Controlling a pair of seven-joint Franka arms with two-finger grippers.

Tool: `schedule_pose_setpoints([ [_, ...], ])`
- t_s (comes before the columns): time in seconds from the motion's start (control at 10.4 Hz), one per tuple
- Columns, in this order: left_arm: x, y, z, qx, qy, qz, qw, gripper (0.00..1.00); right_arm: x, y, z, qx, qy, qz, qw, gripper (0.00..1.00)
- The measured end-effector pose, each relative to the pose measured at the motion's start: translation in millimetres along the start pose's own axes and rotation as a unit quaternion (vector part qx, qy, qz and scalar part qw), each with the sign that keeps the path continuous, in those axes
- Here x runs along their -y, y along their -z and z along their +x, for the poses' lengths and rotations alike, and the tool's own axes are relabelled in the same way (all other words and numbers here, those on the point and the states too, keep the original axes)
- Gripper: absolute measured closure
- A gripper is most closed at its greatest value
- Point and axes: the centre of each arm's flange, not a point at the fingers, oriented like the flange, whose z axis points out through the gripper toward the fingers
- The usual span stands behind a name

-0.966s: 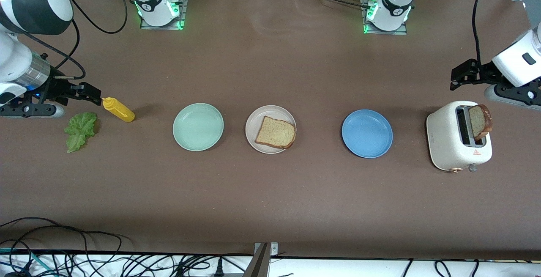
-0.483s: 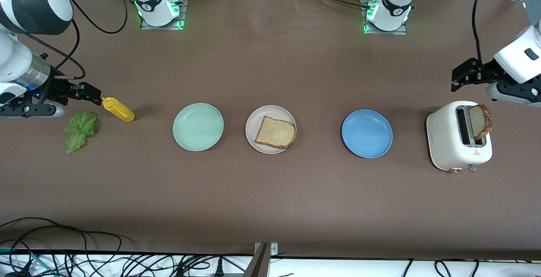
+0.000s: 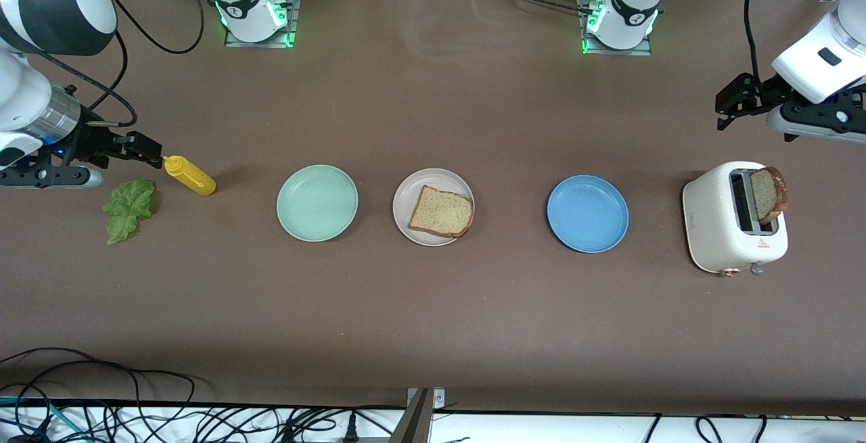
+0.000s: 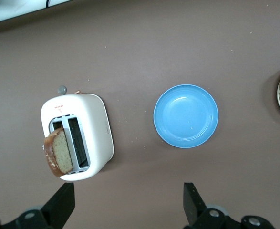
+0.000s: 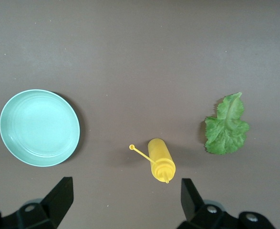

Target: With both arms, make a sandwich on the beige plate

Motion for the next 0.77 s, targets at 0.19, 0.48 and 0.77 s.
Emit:
schedule_pose_setpoints([
  [0.19, 1.8, 0.9, -5.7, 0.000, 0.003, 0.000, 1.000, 0.00, 0.0, 0.0, 0.0, 0.000, 0.000, 0.000, 1.000, 0.00],
  [0.48, 0.4, 1.1, -6.1, 0.001, 0.002, -0.003, 1.000, 0.00, 0.0, 0.0, 0.0, 0.000, 0.000, 0.000, 1.000, 0.00],
  [0.77, -0.6, -1.7, -9.5, 0.017, 0.002, -0.005, 1.000, 0.00, 0.0, 0.0, 0.0, 0.000, 0.000, 0.000, 1.000, 0.00],
])
